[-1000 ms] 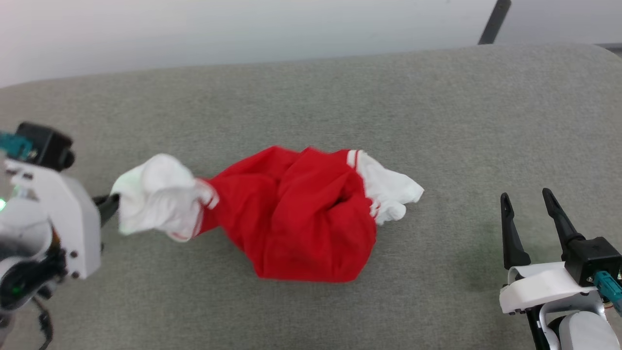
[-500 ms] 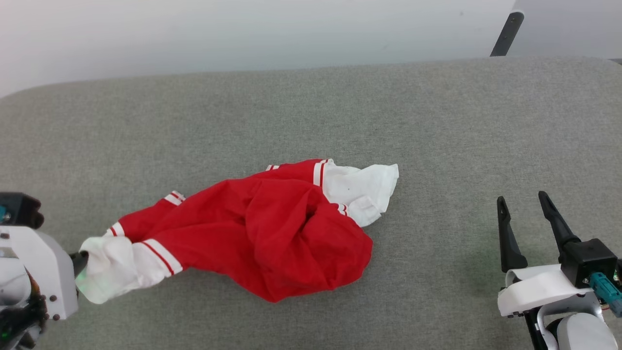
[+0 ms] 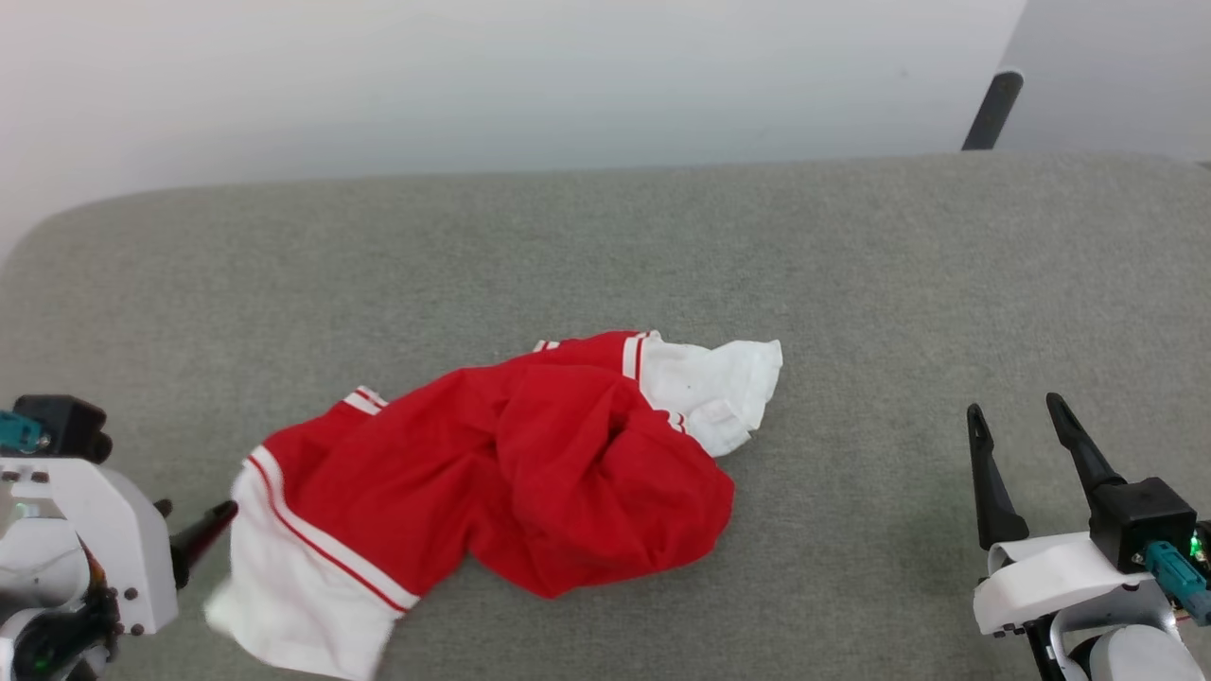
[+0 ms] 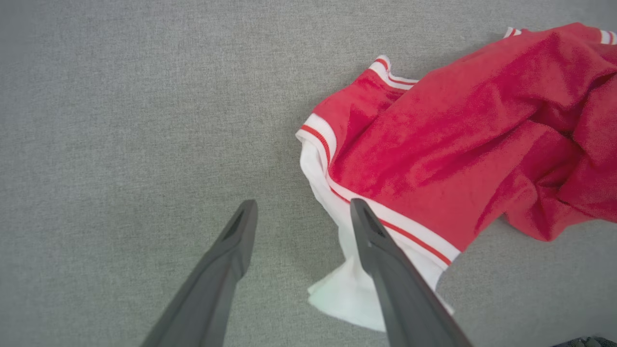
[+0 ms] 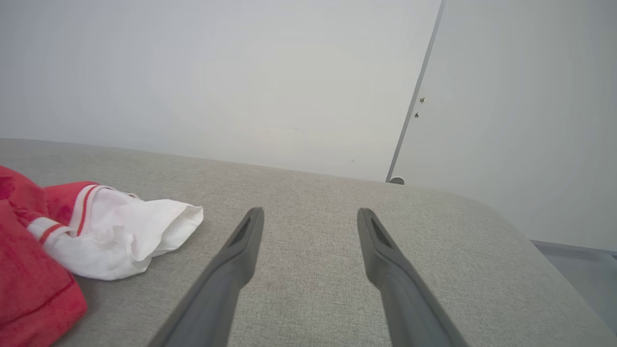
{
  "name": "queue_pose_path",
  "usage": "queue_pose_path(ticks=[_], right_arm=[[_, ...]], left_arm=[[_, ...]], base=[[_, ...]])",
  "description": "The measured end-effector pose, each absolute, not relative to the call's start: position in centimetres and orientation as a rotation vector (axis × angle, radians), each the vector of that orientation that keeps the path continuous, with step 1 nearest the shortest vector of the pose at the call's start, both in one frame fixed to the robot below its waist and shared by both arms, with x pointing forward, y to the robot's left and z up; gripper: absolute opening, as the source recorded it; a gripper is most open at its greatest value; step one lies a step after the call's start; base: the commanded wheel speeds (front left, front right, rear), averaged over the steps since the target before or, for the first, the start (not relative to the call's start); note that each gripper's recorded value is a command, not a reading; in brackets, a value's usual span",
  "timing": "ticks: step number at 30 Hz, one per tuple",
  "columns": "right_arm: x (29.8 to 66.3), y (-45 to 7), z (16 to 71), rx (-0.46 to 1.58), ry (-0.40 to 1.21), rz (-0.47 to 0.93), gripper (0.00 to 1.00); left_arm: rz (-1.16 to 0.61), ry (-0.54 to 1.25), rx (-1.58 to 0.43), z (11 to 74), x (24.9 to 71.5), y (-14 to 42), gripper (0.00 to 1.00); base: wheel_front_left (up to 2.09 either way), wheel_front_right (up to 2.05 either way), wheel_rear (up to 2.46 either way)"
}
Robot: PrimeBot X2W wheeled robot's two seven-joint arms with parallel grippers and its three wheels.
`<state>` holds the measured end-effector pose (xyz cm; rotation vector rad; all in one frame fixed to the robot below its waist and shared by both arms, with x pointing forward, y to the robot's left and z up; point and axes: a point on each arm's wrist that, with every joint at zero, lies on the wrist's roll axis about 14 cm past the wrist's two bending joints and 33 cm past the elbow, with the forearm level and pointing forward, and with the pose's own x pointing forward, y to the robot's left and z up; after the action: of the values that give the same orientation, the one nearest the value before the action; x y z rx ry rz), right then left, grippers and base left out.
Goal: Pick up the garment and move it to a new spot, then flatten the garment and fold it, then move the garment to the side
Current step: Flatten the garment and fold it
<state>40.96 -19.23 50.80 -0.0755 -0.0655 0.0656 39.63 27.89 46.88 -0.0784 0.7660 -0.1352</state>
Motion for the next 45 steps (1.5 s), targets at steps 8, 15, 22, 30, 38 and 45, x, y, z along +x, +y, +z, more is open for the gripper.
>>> queue_pose_path(ticks=[8,15,22,30,38,45], right_arm=[[40.7,-17.9,51.8,-0.081,-0.081,0.110,1.00],[40.3,-16.6,52.2,-0.084,-0.083,0.153,1.00],[40.6,-14.9,52.9,-0.080,-0.083,0.207,1.00],[41.7,-13.0,52.8,-0.088,-0.041,0.271,1.00],[44.4,-11.7,51.9,-0.105,0.067,0.331,1.00],[47.5,-10.9,50.0,-0.123,0.235,0.374,1.00]], left_arm=[[-0.121,0.642,-0.070,49.6,38.6,28.1,1.00],[-0.059,0.380,-0.051,53.3,37.8,28.7,1.00],[0.031,0.108,-0.058,55.7,35.6,30.1,1.00],[0.176,-0.081,-0.117,55.2,32.4,32.1,1.00],[0.291,-0.098,-0.171,53.3,30.6,33.3,1.00],[0.323,-0.118,-0.215,52.3,30.4,32.5,1.00]], base=[[0.00,0.00,0.00],[0.00,0.00,0.00],[0.00,0.00,0.00],[0.00,0.00,0.00],[0.00,0.00,0.00],[0.00,0.00,0.00]])
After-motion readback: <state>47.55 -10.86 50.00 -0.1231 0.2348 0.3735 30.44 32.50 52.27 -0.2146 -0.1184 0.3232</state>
